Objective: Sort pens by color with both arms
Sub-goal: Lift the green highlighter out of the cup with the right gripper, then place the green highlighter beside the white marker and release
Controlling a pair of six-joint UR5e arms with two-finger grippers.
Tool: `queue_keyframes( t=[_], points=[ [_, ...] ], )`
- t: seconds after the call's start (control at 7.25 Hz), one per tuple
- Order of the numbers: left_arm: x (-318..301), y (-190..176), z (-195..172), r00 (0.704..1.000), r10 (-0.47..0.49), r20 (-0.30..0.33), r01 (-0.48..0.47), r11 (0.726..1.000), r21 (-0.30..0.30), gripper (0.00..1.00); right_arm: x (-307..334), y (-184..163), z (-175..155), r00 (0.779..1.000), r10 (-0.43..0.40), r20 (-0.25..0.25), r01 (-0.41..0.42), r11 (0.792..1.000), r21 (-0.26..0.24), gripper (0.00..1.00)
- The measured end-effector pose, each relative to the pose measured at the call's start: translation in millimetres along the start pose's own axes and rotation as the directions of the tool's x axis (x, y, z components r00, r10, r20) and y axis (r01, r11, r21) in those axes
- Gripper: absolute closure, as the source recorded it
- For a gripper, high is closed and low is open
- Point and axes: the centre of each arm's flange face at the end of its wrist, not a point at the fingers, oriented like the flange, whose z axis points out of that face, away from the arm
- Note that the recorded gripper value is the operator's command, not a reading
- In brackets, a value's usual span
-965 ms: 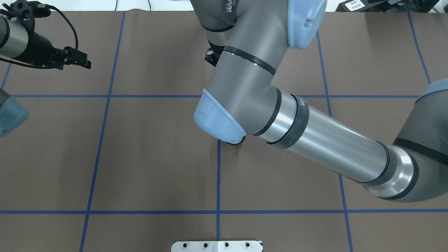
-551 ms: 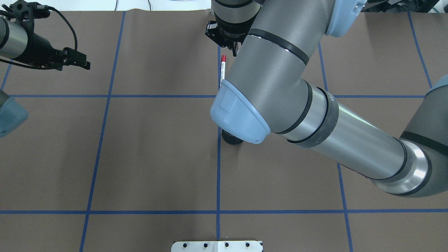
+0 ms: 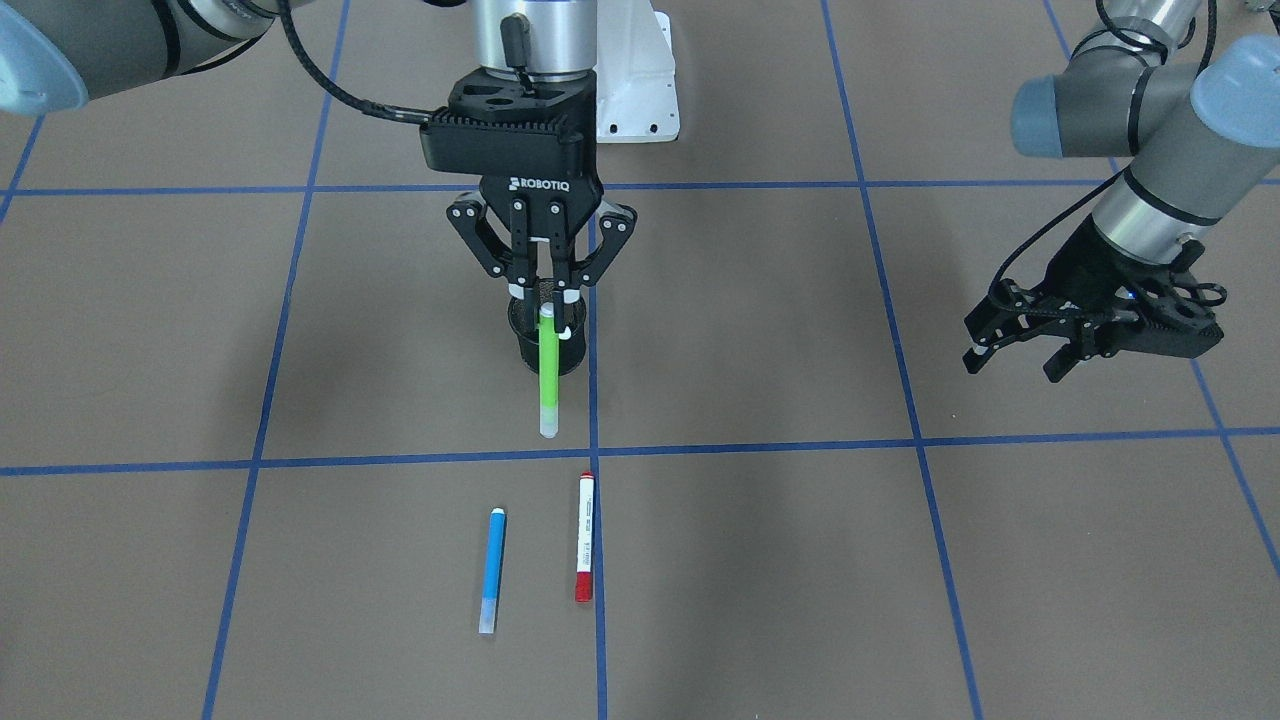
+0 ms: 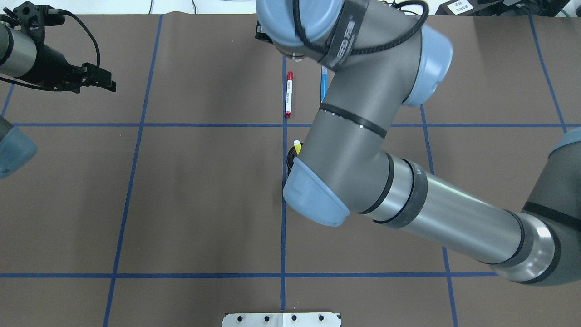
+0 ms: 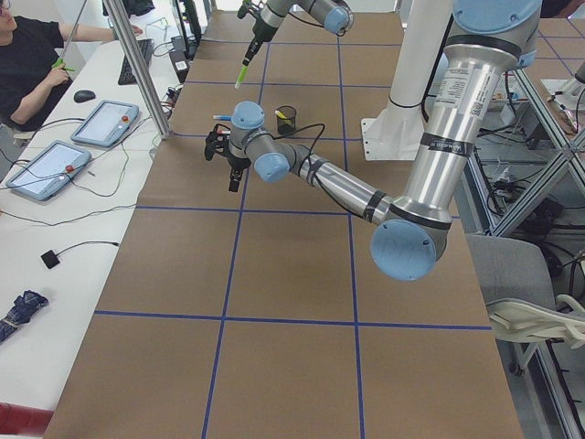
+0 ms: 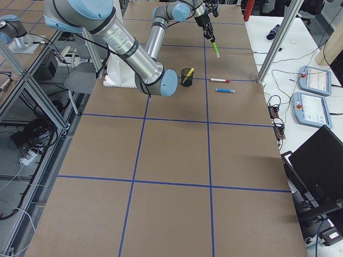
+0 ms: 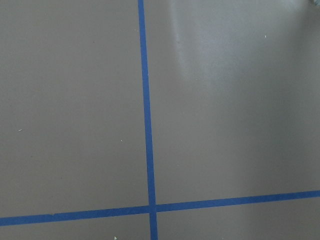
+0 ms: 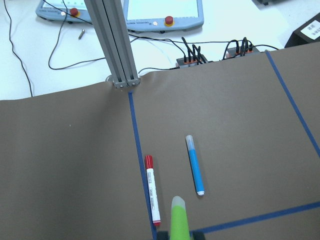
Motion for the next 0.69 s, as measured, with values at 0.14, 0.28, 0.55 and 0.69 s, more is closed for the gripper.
queue_keyframes(
  t=[0.14,0.28,0.55,0.69],
  points=[
    [-2.8,-0.4,3.2,1.0,-0.004,0.005,0.004,1.0,-0.004,0.01,-11.1,18.4,22.3,0.999,-0.001,0.041,-0.002,0.998,0.069,1.0],
    [-5.9,-1.0,6.2,1.0,-0.007,0.008,0.007,1.0,-0.006,0.01,-23.3,37.5,51.1,0.997,0.005,0.083,-0.017,0.989,0.149,1.0],
    [-13.9,-3.0,11.8,1.0,-0.012,0.012,0.012,1.0,-0.005,0.01,-39.8,63.9,98.9,0.996,-0.002,0.084,-0.022,0.96,0.279,1.0],
    [-16.1,-3.5,13.8,1.0,-0.013,0.014,0.014,1.0,-0.006,0.01,-43.4,69.1,113.0,0.998,-0.015,0.062,-0.005,0.952,0.305,1.0]
  ],
)
